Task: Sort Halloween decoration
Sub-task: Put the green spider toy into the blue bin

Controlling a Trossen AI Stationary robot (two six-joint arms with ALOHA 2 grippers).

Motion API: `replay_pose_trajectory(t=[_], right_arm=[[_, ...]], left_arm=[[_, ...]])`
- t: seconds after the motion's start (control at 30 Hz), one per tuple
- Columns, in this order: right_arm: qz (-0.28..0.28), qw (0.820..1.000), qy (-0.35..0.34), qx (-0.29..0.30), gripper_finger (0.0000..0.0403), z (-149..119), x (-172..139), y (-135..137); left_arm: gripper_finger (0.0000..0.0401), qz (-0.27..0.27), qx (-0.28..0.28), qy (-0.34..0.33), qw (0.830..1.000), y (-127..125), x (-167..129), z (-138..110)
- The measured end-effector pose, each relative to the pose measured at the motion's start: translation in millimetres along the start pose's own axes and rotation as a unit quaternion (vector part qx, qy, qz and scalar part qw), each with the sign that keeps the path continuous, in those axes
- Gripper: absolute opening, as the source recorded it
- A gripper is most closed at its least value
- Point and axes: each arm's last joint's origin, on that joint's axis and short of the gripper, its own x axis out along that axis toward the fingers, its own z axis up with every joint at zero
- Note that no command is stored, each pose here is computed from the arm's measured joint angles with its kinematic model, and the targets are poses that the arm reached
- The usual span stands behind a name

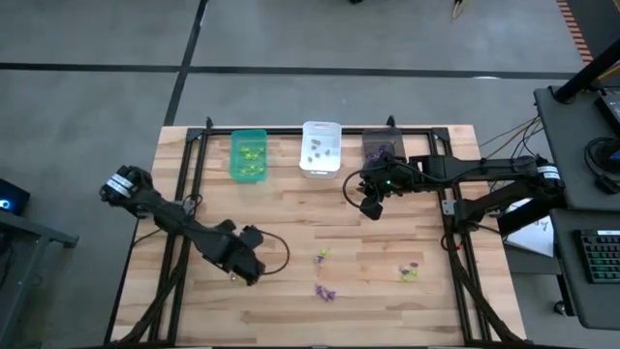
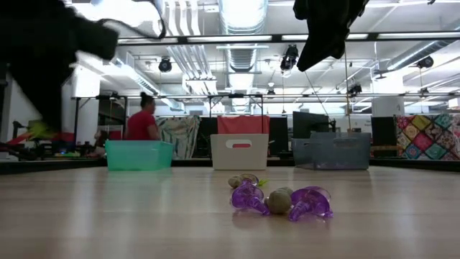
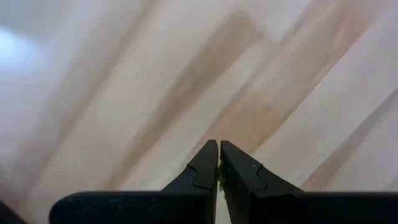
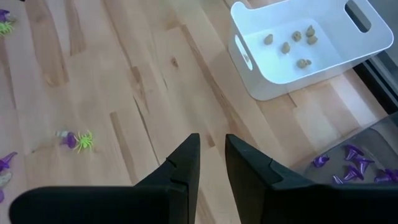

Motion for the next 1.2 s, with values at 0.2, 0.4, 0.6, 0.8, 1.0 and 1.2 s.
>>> replay_pose_trajectory(t=[0.2, 0.4, 0.6, 0.8, 1.0, 1.2], right_arm=[[-0.001, 1.000, 0.005, 0.001, 0.0068, -1, 0, 0], [-0.008, 0.999, 0.029, 0.014, 0.0068, -6, 0, -2], [-0.011, 0.999, 0.041, 0.025, 0.0068, -9, 0, -2], [-0.012, 0.999, 0.042, 0.029, 0.0068, -9, 0, -2], [-0.012, 0.998, 0.041, 0.037, 0.0068, -9, 0, -2], [-0.013, 0.998, 0.041, 0.045, 0.0068, -9, 0, -2]], left_arm=[[0.0000, -0.014, 0.029, -0.084, 0.996, 17, -26, 31], [0.0000, 0.014, 0.050, -0.125, 0.991, 55, -35, 70], [0.0000, 0.057, 0.058, -0.136, 0.987, 108, -29, 118], [0.0000, 0.097, 0.025, -0.131, 0.986, 169, -12, 159], [0.0000, 0.097, -0.021, -0.127, 0.987, 229, 9, 185], [0.0000, 0.065, -0.056, -0.126, 0.988, 268, 35, 200]])
